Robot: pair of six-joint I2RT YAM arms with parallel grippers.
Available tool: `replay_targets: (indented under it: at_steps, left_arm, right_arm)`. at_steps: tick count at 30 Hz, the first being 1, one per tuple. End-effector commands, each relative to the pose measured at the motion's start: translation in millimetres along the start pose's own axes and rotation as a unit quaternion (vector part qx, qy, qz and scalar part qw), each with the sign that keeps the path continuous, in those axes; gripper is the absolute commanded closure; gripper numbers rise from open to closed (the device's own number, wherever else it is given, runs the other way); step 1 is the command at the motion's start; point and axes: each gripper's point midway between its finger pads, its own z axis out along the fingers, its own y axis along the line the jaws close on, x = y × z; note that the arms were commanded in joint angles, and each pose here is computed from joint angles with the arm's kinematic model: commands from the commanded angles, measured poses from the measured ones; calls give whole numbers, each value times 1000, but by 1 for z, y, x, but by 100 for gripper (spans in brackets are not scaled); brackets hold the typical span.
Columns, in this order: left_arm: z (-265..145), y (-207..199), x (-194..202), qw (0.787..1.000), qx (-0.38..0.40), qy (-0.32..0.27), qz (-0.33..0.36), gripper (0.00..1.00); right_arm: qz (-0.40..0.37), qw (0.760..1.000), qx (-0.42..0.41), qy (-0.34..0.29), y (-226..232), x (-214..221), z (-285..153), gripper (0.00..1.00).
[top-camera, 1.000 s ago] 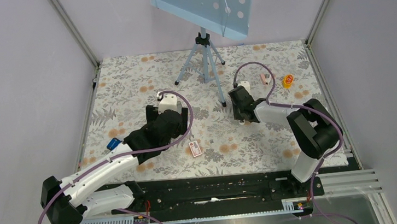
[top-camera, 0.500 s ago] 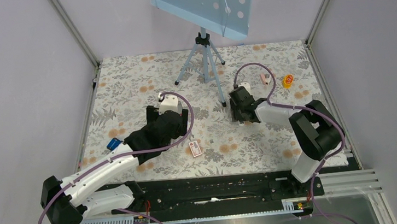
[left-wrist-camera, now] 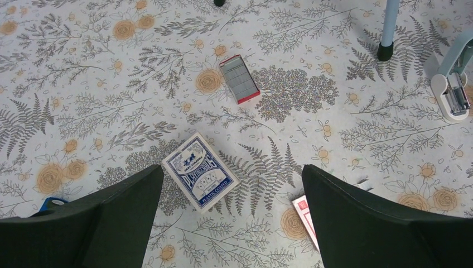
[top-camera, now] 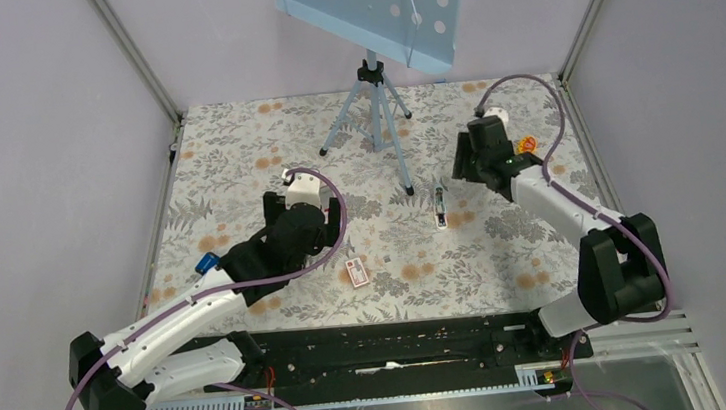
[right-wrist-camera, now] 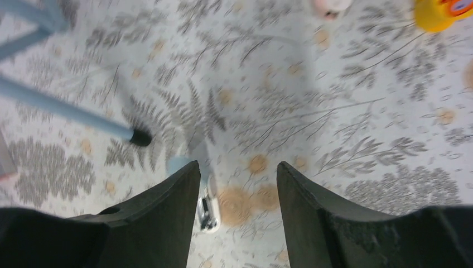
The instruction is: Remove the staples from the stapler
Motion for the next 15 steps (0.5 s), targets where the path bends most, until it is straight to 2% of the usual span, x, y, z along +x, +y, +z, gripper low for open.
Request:
replay_targets:
  at_steps: [1, 4, 7, 15]
  left_arm:
    - [0, -3, -8, 1000, 11, -14, -6, 1]
    - [1, -3, -7, 1000, 7, -12, -3, 1]
    - [1, -2, -5, 1000, 4, -9, -1, 1]
    - [3, -5, -2, 1000, 9, -2, 2, 1]
  right_arm:
    - [40, 998, 41, -16, -28, -38, 9, 41]
    - [61, 996, 71, -5, -51, -51, 30, 50]
    - [85, 993, 85, 3, -70, -64, 51, 55]
    - [105, 989, 90, 47, -99, -77, 101, 60]
